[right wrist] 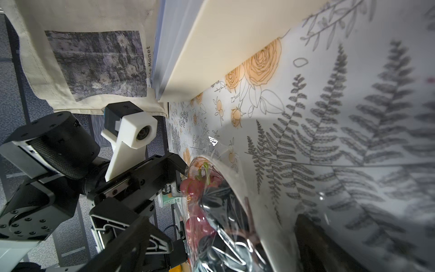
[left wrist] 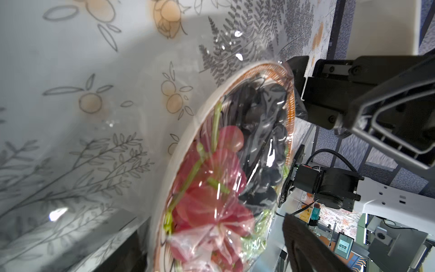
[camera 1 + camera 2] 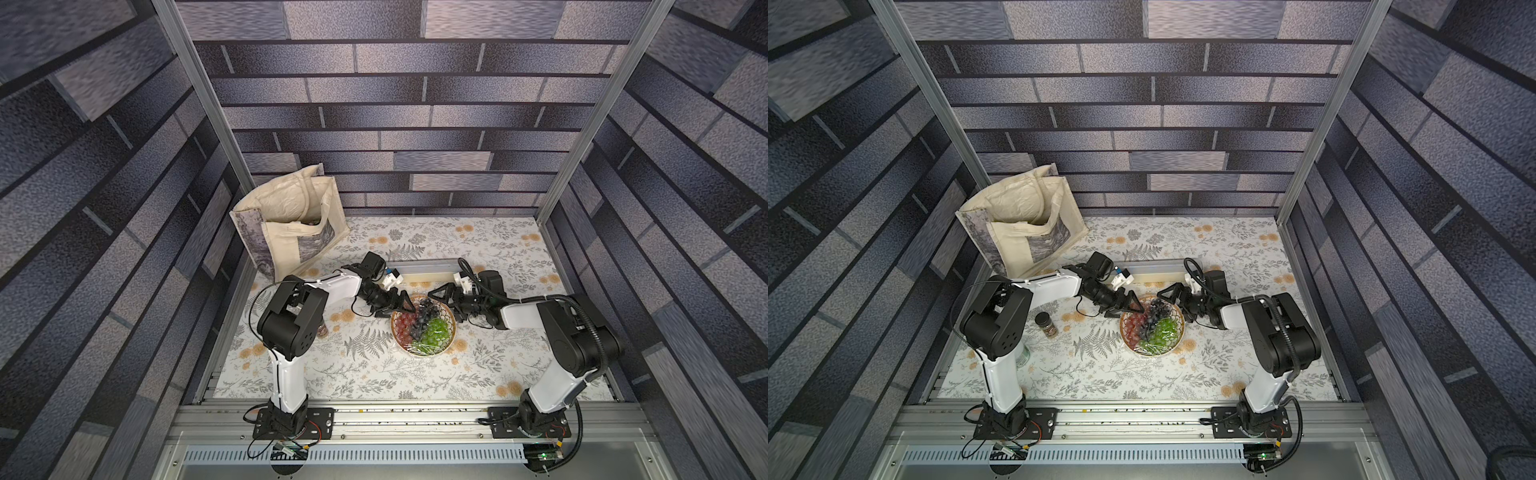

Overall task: Wrap the plate with plastic wrap
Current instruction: Cover the plate with plastic wrap.

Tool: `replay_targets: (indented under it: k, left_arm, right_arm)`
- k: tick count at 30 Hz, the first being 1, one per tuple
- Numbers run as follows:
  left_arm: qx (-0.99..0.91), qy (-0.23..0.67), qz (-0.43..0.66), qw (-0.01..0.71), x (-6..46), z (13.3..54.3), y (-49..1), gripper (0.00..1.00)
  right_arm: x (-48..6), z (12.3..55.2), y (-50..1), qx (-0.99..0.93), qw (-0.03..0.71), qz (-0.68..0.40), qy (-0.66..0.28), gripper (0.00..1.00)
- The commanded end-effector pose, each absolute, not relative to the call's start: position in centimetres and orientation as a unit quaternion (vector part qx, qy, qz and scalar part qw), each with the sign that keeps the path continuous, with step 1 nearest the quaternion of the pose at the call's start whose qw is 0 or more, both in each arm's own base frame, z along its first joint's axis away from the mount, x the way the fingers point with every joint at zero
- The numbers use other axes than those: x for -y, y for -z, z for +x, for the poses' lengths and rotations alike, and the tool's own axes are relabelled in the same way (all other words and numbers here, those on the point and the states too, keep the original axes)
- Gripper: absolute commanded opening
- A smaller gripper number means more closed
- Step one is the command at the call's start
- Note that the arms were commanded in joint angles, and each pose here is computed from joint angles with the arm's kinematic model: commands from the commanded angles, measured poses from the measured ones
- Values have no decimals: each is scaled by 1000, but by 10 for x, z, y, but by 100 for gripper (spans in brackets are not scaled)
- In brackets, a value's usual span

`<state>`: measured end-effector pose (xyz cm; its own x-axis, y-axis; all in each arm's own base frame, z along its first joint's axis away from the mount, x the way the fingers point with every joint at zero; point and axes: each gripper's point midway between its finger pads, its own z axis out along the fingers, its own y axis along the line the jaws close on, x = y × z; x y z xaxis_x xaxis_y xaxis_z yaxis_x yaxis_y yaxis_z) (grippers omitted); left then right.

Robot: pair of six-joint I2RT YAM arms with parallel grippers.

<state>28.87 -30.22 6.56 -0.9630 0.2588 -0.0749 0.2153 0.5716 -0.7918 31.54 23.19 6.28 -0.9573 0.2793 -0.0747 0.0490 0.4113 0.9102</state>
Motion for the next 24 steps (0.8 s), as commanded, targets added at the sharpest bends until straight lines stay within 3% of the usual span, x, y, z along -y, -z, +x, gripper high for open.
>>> replay_targets:
  k: [1,7,13,24]
  left_arm:
    - [865,-480,-142,35,318,289,-84,86]
    - [886,-453,-99,-18,277,315,-88,87]
    - [893,-440,-90,-29,247,306,-105,87]
    - [891,-446,-83,16,261,260,-90,86]
  right_arm:
    - [-246,312,-79,-809,102,89,-572,97]
    - [-214,310,-68,-871,135,87,-465,100]
    - [-182,293,-77,-911,132,71,-385,100]
    - [-193,245,-79,-914,78,69,-392,97]
